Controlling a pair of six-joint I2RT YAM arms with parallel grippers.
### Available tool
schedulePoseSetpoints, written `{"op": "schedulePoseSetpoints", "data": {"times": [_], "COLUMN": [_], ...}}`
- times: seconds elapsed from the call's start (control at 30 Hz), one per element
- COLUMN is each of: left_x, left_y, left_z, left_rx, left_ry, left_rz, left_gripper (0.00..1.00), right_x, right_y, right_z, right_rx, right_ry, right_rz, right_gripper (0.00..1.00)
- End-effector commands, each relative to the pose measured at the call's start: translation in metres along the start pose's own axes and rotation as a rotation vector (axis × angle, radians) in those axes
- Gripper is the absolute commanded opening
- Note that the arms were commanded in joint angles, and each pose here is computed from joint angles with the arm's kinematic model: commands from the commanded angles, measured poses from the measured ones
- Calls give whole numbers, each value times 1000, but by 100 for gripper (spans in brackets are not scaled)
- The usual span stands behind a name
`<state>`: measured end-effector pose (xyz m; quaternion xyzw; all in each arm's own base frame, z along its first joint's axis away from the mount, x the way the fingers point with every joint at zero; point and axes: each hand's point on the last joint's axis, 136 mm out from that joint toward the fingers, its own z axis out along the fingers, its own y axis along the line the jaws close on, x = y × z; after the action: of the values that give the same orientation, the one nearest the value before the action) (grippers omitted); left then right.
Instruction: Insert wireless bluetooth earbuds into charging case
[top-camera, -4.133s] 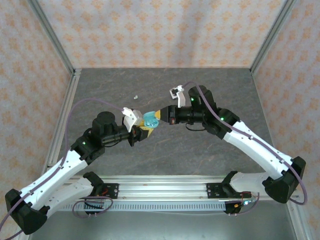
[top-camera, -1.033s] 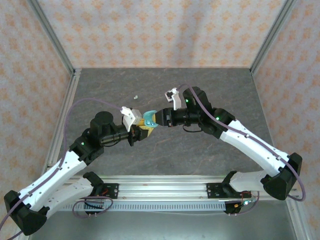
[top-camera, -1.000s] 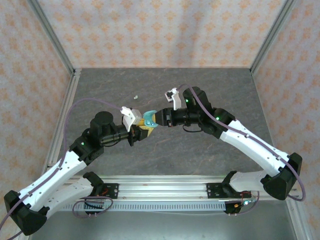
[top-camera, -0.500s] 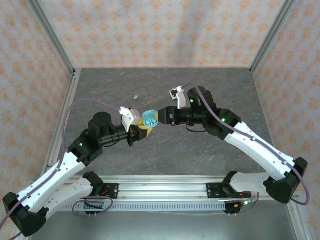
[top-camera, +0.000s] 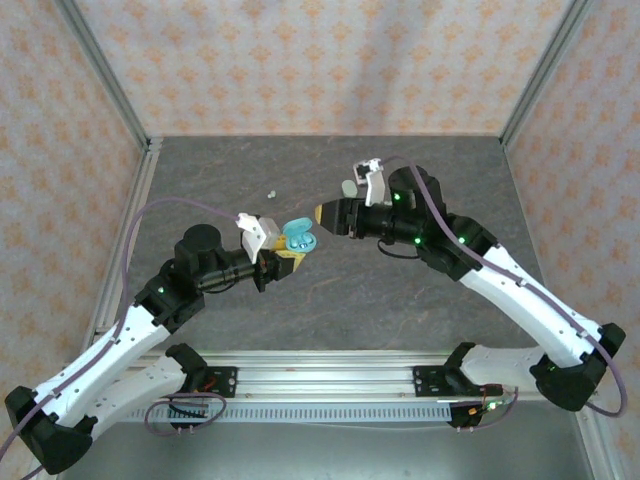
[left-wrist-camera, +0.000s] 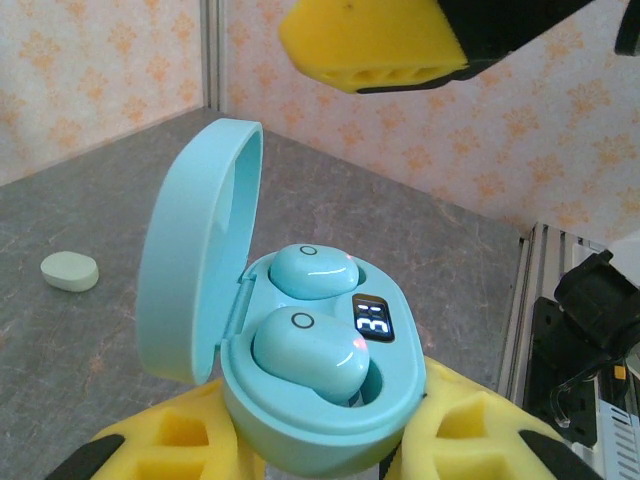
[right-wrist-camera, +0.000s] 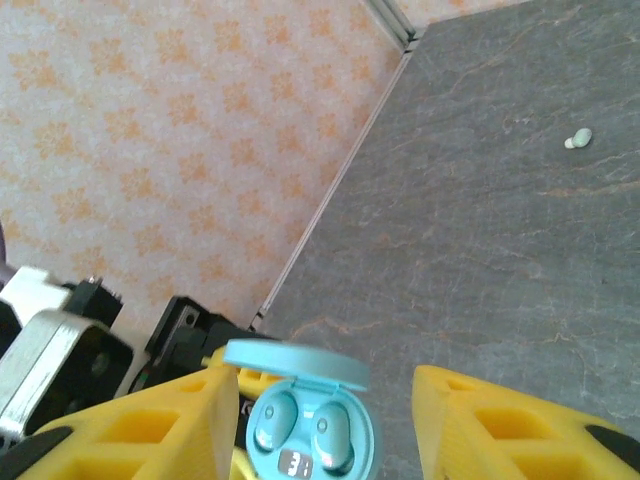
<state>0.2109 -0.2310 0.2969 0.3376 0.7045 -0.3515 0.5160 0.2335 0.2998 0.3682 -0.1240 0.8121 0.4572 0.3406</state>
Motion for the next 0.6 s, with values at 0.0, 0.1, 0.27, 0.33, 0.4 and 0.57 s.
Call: {"op": "schedulePoseSetpoints", "data": {"times": [0.0,0.1,0.27,0.33,0.4,0.57], "left_x": [-23,-27,-29,-29,-30,-31], "left_y": [-4,-4,-4,-4,-4,-3], "left_z": [-5,-5,-1,0,1,4], "left_rx": [-2,-1,5,8,11,12], "left_ry": [-74,-80,-74,-74,-79,-80], "left_rz": [44,48,48,45,40,36], "left_gripper": [2,2,2,2,2,2], "right_x": [-17,-19,-19,-17,-14,-4], "right_y": [-2,-1,-5,-9,-11,-13], "right_z": [5,10,15,18,21,28], "right_rx": [28,10,2,9,11,4], "right_ry": [-38,-25,-4,14,34,85], "right_rz": [23,40,64,72,73,60], "right_gripper": [50,52,56,57,57,57]}}
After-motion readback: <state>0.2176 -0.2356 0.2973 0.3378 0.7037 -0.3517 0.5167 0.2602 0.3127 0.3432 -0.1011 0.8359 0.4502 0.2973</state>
